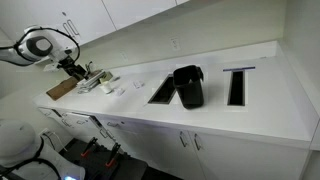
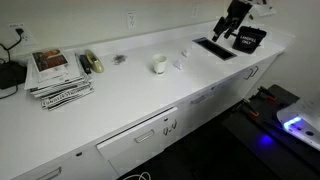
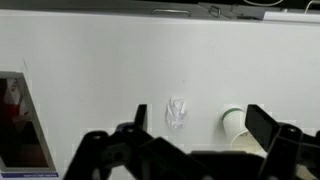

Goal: Empty the cup onto the counter

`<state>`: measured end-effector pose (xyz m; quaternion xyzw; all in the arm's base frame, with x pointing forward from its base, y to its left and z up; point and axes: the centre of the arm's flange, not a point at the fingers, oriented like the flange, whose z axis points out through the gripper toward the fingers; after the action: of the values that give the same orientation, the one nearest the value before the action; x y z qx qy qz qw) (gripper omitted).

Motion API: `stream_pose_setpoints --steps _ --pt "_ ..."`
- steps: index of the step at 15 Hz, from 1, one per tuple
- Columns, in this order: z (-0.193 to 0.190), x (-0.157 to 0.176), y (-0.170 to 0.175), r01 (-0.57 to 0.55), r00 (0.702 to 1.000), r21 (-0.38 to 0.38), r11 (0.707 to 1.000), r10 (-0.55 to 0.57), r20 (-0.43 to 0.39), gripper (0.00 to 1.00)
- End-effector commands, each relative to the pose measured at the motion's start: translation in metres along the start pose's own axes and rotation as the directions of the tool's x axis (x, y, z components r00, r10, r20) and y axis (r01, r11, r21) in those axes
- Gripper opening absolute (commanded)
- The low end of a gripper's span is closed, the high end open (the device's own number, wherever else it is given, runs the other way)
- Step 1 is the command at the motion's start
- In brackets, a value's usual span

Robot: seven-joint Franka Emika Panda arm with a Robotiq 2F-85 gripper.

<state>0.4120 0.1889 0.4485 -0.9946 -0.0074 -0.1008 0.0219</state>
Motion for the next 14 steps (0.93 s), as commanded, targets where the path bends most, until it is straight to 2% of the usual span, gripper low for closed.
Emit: stream_pose_setpoints --steps 1,2,4,8,9,10,14 --pt "0.039 0.055 -0.025 -0.062 0.998 -0.025 0.998 0.061 -0.036 1.0" --pt "0.024 0.02 -0.011 -0.028 0.999 -0.015 0.999 0.028 -0.024 1.0" --pt "0.038 0.027 -0.012 -0.034 0.999 -0.014 0.999 0.034 -0.005 1.0" --pt "0.029 0.026 -0.012 -0.034 0.999 -0.012 0.999 0.033 -0.023 1.0" --pt "0.037 0.033 -0.018 -0.03 0.999 -0.015 0.999 0.03 -0.026 1.0" --pt "0.044 0.046 -0.027 -0.04 0.999 0.025 0.999 0.041 -0.033 1.0" --pt "0.071 0.088 -0.05 -0.077 0.995 0.039 0.996 0.079 -0.066 1.0"
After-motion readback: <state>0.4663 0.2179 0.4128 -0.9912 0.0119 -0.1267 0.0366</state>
